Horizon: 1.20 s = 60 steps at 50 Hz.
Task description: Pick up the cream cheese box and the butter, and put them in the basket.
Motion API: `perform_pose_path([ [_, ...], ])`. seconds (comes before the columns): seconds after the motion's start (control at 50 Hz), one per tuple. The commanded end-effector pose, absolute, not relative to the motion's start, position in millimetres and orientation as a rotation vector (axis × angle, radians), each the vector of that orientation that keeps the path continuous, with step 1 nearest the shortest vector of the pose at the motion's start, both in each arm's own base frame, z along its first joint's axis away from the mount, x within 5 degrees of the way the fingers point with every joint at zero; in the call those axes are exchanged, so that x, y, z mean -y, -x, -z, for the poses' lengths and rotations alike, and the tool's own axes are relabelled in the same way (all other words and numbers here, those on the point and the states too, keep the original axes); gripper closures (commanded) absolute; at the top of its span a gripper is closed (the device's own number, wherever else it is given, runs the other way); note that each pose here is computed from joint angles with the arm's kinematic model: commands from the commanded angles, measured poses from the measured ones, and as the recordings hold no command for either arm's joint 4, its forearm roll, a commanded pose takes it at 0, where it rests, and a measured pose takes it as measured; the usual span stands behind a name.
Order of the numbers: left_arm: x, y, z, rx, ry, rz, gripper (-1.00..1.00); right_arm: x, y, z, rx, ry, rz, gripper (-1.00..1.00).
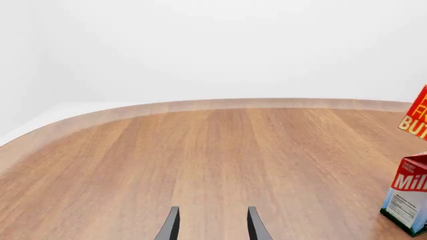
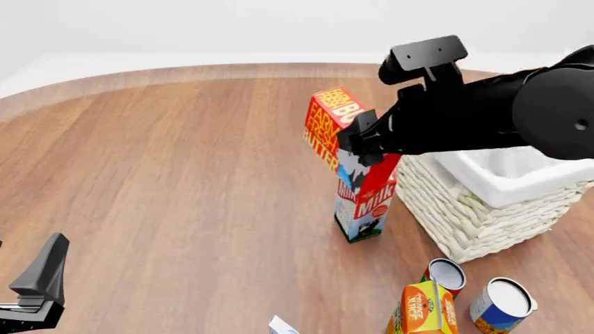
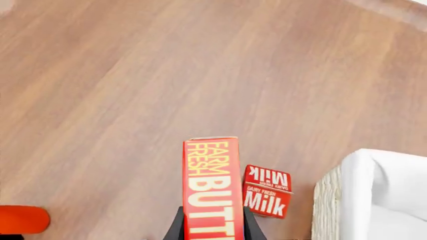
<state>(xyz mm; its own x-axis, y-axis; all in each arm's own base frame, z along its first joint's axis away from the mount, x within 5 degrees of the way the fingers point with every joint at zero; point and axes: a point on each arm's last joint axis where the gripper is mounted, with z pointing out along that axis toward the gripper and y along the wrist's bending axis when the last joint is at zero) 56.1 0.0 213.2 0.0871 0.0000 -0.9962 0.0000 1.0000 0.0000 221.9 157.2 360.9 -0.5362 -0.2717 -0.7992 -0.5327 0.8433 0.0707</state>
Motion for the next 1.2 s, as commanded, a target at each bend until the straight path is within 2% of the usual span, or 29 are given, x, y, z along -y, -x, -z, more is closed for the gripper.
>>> perform_pose_path([
  [0.02, 0.0, -56.1, -213.2, -1.484, 0.0, 0.0, -1.0, -133.4, -214.3, -389.8, -2.09, 0.448, -0.411, 1.0],
  [0.3, 0.0, -56.1, -213.2, -1.484, 0.0, 0.0, -1.0, -86.4, -212.1, -418.9, -2.09, 0.221, -0.342, 1.0],
  [0.54, 0.0, -56.1, -213.2, -1.484, 0.0, 0.0, -1.0, -70.2, -200.4, -446.3, -2.067, 0.151, -0.326, 1.0],
  [0.76, 0.0, -56.1, -213.2, -1.484, 0.0, 0.0, -1.0, -38.3, -190.6, -468.3, -2.05, 0.028, -0.23, 1.0],
  [1.2, 0.0, -56.1, -213.2, -1.484, 0.0, 0.0, -1.0, -7.5, -196.3, -437.4, -2.009, -0.229, -0.193, 1.0],
])
